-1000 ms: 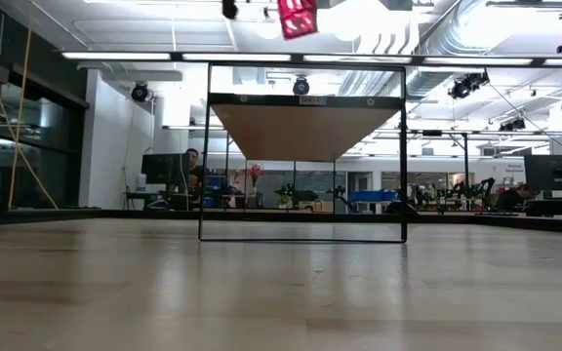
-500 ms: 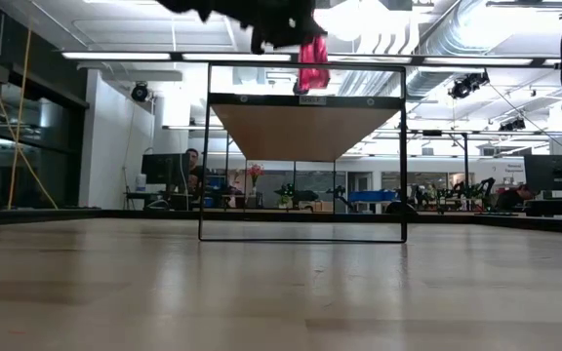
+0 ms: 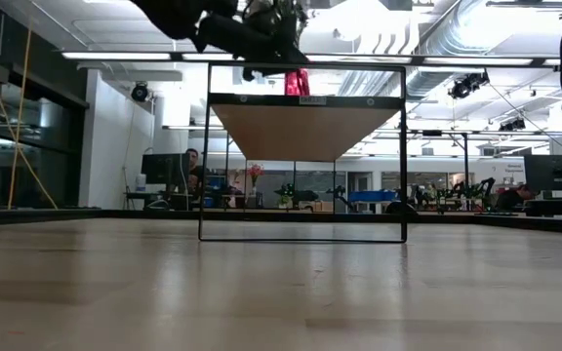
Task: Pick and place flowers into a vace then onto a shelf
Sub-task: Put the red vase with flowers on the shelf
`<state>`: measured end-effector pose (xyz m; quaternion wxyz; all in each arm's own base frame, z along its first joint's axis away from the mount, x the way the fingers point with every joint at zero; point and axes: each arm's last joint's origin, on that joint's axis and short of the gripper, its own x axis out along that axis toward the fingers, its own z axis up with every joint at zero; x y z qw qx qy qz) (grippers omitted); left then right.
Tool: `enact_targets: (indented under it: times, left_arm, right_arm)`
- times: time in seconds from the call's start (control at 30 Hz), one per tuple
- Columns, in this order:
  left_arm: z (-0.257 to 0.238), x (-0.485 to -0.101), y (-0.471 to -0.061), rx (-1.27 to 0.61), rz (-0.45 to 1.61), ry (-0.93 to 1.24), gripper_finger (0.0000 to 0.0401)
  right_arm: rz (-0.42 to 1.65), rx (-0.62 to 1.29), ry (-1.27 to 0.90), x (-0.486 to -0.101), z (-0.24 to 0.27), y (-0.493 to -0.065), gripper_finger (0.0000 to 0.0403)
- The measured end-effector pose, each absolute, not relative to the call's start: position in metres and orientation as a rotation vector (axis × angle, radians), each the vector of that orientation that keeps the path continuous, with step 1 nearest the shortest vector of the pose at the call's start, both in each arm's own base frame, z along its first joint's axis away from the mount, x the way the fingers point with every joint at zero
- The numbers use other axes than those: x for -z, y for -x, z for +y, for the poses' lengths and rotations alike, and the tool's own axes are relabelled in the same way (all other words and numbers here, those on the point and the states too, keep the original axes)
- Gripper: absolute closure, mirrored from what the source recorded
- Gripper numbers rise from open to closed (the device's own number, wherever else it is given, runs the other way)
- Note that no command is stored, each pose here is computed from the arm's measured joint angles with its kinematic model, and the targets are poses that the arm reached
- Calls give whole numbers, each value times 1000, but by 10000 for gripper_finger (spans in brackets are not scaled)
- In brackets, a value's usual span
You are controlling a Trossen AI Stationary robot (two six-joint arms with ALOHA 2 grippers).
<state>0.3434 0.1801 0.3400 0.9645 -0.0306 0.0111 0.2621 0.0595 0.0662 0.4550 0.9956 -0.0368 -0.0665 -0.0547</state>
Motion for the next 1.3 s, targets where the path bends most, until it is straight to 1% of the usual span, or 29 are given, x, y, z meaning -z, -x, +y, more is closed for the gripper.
enact_targets:
  times: [0.2,0.3,0.53,0.67,0.77,1.07,1.13,1.3]
  left_arm:
    - [185,-319,-355,-506,90,40,224]
    - [187,-311,-359,-505,107,41,224]
    - [190,-297,-364,-508,146,57,224]
    - [188,-283,-361,-509,148,79,224]
    - [187,-273,-358,-511,110,105,224]
    - [185,-268,-357,-484,87,111,224]
    - [185,-268,-357,-476,89,113,218]
    - [184,-266,-356,-470,112,118,187]
  right_arm:
    - [-129,126,97,-456,65,-59,289]
    - [-114,157,95,-455,64,-59,289]
    - [-112,162,93,-455,64,-59,289]
    - [-112,163,94,-455,64,-59,289]
    - [-111,163,96,-455,64,-59,289]
    - [-111,164,99,-455,64,-59,289]
    - [-111,164,99,-455,64,-59,289]
    - [-111,164,99,-455,64,-59,289]
